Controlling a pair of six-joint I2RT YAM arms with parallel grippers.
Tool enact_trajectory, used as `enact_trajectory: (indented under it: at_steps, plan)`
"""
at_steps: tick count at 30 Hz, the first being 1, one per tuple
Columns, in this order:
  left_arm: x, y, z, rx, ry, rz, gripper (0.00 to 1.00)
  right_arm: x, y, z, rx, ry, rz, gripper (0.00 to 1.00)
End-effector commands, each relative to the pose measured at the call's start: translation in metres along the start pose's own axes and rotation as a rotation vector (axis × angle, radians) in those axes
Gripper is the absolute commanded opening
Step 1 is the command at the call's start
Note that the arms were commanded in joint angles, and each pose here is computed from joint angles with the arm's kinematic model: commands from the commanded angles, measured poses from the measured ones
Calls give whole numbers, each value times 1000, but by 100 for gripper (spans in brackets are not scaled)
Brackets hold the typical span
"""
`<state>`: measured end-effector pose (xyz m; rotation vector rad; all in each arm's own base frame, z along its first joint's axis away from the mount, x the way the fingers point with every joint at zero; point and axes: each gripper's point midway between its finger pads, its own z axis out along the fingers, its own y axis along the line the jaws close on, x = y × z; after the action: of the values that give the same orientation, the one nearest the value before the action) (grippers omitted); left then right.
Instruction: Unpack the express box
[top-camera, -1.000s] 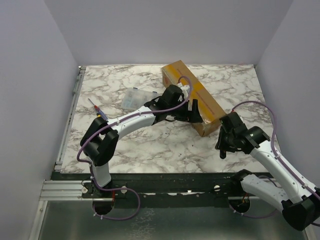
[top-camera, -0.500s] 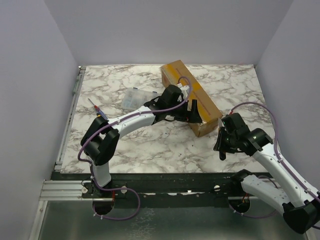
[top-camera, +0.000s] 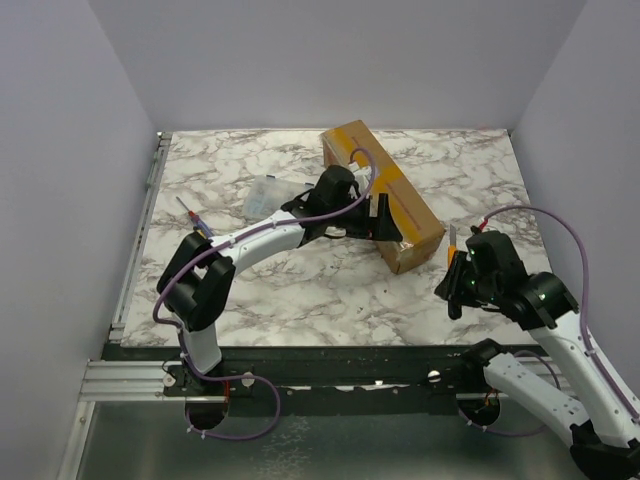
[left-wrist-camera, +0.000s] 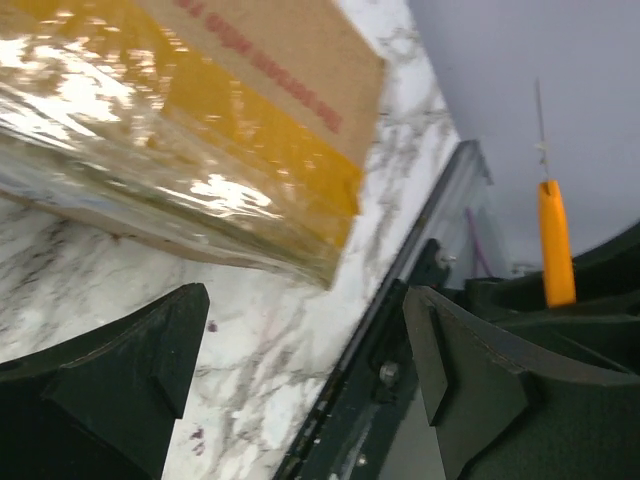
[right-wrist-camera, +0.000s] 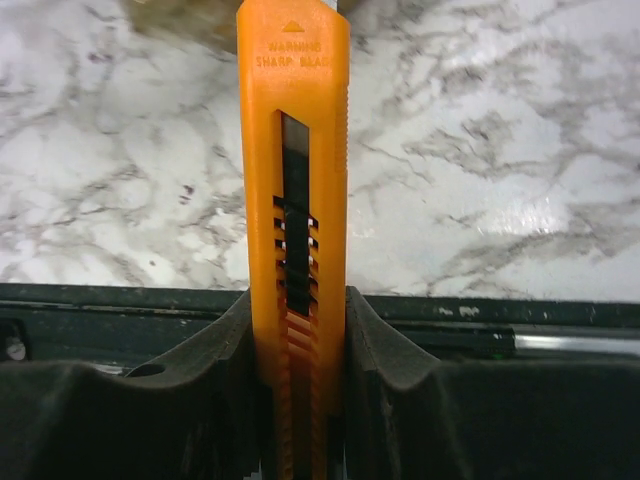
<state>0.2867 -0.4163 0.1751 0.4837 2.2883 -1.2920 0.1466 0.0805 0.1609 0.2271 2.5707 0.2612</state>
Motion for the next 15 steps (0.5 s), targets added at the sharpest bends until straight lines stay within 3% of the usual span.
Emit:
enact_trajectory:
  at_steps: [1, 6, 10, 15]
  plan:
    - [-19, -73, -32, 296, -69, 11, 88, -30, 36, -16, -193, -124, -93, 1]
    - [-32, -97, -40, 404, -143, -95, 89, -52, 70, -20, -340, -197, -185, 1]
    - [-38, -96, -29, 375, -170, -224, 84, -57, 76, -17, -355, -195, -206, 1]
    - [-33, -121, -11, 411, -170, -257, 79, -56, 73, -16, -342, -196, -218, 1]
